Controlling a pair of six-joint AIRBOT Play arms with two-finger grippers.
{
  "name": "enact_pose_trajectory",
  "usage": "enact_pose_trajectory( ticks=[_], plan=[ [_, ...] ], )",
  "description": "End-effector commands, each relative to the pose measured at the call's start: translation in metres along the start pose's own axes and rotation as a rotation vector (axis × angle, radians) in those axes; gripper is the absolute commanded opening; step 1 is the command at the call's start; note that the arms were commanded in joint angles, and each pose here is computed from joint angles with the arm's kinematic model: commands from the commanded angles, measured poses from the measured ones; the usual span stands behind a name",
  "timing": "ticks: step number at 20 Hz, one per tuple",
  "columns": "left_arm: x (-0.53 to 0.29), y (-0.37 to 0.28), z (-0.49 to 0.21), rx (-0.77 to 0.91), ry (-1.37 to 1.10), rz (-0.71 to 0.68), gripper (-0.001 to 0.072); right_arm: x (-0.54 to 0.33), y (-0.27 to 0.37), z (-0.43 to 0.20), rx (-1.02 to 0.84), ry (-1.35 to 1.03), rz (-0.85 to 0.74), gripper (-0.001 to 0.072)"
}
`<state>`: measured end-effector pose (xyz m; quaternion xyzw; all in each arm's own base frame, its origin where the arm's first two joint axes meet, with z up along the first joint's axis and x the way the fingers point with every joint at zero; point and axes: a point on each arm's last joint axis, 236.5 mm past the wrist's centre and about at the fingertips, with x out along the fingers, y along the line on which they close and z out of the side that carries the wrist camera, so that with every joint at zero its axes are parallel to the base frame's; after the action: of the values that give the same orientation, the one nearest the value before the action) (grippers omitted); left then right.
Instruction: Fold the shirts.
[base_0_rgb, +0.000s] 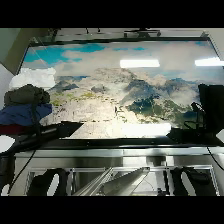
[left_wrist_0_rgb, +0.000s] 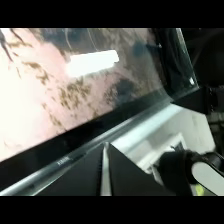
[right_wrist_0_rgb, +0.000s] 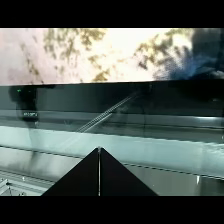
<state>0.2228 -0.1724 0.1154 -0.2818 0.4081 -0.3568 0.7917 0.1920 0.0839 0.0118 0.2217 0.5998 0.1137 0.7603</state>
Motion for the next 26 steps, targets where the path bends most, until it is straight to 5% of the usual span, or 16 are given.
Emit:
enact_pose_trajectory(
  ticks=[1,7,13,14,15,21,26],
  plan=[
    [-0.002,0.034,0.027,0.044,-0.039,0.148,0.0289,0.0,0.0,0.002,-0.007,-0.011,0.0,0.0019],
    [-0.034,0.115,0.116,0.106,0.035,0.489,0.0295,-0.002,-0.001,0.032,-0.01,-0.135,-0.006,0.0019],
    [-0.108,0.239,0.217,-0.071,-0.136,0.664,0.0295,0.0,0.024,0.04,0.042,-0.151,0.114,0.0019],
    [-0.125,0.267,0.226,-0.107,-0.17,0.694,0.0368,0.001,0.023,0.043,0.044,-0.156,0.11,0.002],
    [-0.14,0.292,0.234,-0.136,-0.203,0.723,0.072,0.001,0.022,0.046,0.049,-0.165,0.108,0.002],
    [-0.18,0.416,0.301,-0.145,-0.384,0.843,0.0718,0.005,0.011,0.076,0.075,-0.255,0.083,0.0026],
    [-0.106,0.487,0.348,0.01,-0.397,0.901,0.0717,0.017,0.004,0.079,0.105,-0.227,0.074,0.0026]
  ],
)
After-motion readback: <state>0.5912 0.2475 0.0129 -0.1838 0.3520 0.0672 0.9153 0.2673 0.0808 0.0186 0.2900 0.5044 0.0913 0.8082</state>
